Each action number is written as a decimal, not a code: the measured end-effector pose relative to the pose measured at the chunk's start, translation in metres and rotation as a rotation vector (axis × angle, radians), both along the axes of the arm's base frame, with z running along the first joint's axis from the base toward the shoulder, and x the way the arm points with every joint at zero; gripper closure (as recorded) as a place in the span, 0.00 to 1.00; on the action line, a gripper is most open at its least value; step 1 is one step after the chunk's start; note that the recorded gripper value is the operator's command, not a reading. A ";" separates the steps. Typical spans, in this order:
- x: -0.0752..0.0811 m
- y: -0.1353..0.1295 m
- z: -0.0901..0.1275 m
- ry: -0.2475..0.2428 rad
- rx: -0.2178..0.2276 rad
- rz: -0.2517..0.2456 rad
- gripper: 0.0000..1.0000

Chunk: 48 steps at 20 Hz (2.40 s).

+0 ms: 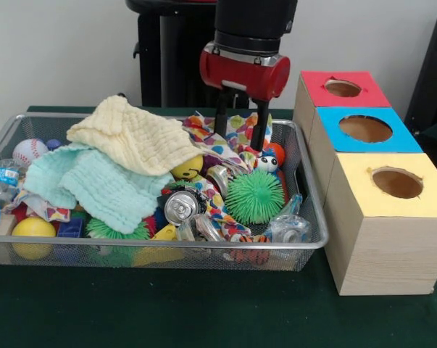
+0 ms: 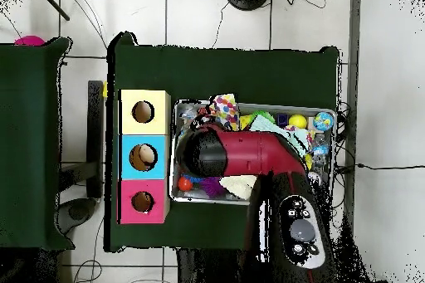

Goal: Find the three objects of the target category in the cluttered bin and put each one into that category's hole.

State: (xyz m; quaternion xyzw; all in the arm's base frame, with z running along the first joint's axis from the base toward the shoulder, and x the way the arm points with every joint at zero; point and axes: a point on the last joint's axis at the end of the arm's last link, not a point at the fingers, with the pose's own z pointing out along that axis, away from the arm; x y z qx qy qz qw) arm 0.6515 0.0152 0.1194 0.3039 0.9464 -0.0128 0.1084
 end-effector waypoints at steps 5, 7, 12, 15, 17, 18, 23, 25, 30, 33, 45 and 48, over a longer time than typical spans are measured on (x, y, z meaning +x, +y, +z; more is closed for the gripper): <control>0.001 -0.002 0.013 0.039 -0.003 0.013 0.00; -0.001 0.004 0.022 0.079 0.000 0.018 0.00; -0.004 0.018 0.039 0.140 0.010 0.035 0.00; -0.003 0.025 0.050 0.161 0.012 0.044 0.00; -0.003 0.028 0.056 0.164 0.012 0.048 0.00; -0.003 0.028 0.057 0.163 0.011 0.049 0.00; -0.003 0.032 0.043 0.148 0.007 0.067 0.00; -0.004 0.034 0.032 0.138 -0.006 0.089 0.00; -0.017 0.058 -0.017 0.125 -0.081 0.211 0.00; -0.020 0.072 -0.038 0.141 -0.106 0.257 0.00; -0.040 0.116 -0.058 0.151 -0.438 0.429 0.00; -0.037 0.133 -0.035 0.111 -0.540 0.401 0.00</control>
